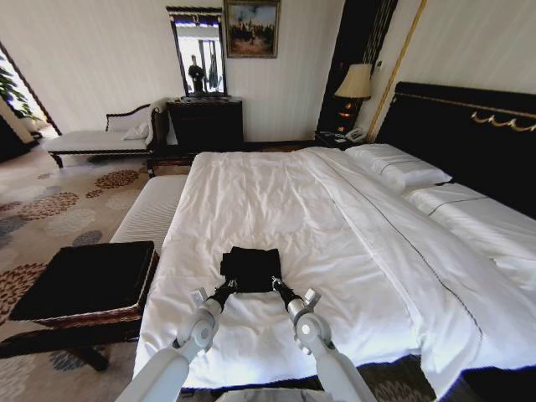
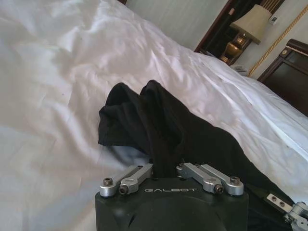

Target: Fold the clothes on the bed and place them into the basket.

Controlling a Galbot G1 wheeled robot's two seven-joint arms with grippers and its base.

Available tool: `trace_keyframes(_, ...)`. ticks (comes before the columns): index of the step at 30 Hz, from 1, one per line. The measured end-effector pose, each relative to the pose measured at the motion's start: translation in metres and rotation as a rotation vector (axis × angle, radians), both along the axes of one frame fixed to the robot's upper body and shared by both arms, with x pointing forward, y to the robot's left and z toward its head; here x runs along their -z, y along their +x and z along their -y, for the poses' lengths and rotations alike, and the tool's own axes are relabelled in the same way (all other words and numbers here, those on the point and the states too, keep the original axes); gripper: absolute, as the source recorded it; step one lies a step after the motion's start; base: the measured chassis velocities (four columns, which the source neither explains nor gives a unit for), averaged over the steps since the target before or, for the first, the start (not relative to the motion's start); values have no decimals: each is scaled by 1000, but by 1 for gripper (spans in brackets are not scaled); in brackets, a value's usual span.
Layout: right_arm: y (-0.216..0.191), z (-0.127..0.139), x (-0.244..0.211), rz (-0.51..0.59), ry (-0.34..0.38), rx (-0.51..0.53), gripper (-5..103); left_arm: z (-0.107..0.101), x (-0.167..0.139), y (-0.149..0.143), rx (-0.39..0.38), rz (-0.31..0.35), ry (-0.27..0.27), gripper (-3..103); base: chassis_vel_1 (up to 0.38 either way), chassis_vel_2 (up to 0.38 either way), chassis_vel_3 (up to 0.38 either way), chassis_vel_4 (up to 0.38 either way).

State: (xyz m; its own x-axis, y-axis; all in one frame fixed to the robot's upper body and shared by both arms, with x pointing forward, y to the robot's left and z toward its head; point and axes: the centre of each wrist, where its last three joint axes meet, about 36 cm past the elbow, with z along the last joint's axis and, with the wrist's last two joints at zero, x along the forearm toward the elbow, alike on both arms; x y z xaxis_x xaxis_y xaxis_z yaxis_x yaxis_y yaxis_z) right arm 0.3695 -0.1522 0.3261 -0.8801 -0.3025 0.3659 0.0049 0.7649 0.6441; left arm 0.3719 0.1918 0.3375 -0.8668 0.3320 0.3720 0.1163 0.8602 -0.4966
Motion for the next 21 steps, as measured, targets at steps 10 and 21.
trace_keyframes(10, -6, -9, -29, 174, -102, -30, 8, 2, -31, -5, 36, 149, 42, 7, 0, 0, 0, 0)
trace_keyframes(21, -16, -5, -35, 312, -234, -34, 8, -13, -53, -22, 25, 246, 76, 7, 0, 0, 0, 0)
